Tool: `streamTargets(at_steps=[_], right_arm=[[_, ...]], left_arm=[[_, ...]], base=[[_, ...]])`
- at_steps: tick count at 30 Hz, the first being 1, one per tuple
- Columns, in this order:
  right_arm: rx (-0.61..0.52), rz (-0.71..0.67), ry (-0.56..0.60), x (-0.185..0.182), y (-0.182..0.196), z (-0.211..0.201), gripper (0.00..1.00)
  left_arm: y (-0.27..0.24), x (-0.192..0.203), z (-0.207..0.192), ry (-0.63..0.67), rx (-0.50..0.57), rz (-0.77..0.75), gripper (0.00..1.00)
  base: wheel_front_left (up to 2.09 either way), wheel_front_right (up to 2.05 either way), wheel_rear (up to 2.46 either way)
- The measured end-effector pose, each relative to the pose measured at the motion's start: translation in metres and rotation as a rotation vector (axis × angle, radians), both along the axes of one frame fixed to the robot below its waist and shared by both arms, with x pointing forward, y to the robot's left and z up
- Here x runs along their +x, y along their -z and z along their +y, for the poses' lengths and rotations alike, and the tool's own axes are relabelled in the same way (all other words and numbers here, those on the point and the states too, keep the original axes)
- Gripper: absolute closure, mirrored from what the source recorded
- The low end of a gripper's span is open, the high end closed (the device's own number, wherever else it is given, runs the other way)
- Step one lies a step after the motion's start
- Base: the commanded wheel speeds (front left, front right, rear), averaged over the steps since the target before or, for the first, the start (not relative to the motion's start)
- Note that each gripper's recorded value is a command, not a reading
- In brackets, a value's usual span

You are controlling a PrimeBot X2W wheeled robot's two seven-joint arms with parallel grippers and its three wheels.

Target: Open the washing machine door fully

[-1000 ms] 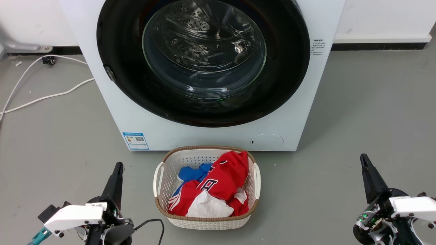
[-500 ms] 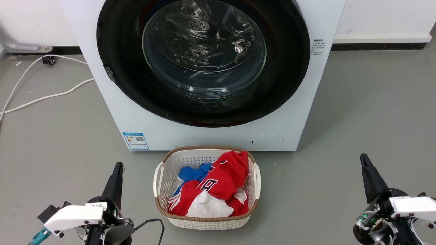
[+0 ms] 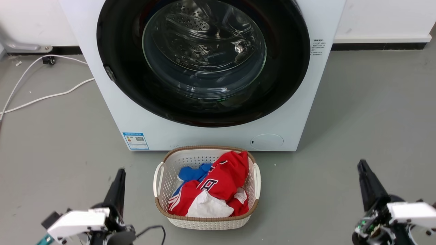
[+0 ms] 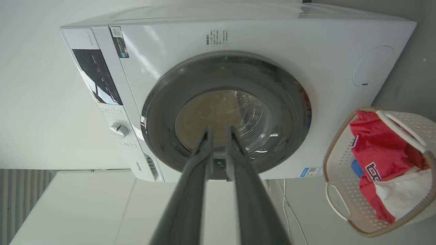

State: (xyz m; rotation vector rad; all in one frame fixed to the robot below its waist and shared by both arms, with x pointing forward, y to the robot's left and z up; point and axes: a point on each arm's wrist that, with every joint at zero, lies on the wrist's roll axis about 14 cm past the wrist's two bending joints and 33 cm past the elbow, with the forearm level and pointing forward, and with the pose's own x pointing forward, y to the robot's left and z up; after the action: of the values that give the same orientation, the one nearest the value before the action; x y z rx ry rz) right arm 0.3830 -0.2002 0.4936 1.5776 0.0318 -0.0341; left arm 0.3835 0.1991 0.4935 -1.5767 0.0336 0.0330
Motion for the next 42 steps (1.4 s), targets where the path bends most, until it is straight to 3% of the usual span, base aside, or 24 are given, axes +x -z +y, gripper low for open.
streamTargets(at_steps=[13,42], right_arm=[[-0.066,0.014,0.012,-0.007,0.005,0.005,0.0],[-0.764,-0.089,-0.015,-0.015,-0.029,0.012,0.0]], left_arm=[[0.003,-0.004,-0.015,0.019,0.062,0.01,0.0],[-0.027,-0.003,-0.03,0.072,0.758,-0.109,0.0]], base=[[0.0,0.0,0.0],[0.0,0.0,0.0]])
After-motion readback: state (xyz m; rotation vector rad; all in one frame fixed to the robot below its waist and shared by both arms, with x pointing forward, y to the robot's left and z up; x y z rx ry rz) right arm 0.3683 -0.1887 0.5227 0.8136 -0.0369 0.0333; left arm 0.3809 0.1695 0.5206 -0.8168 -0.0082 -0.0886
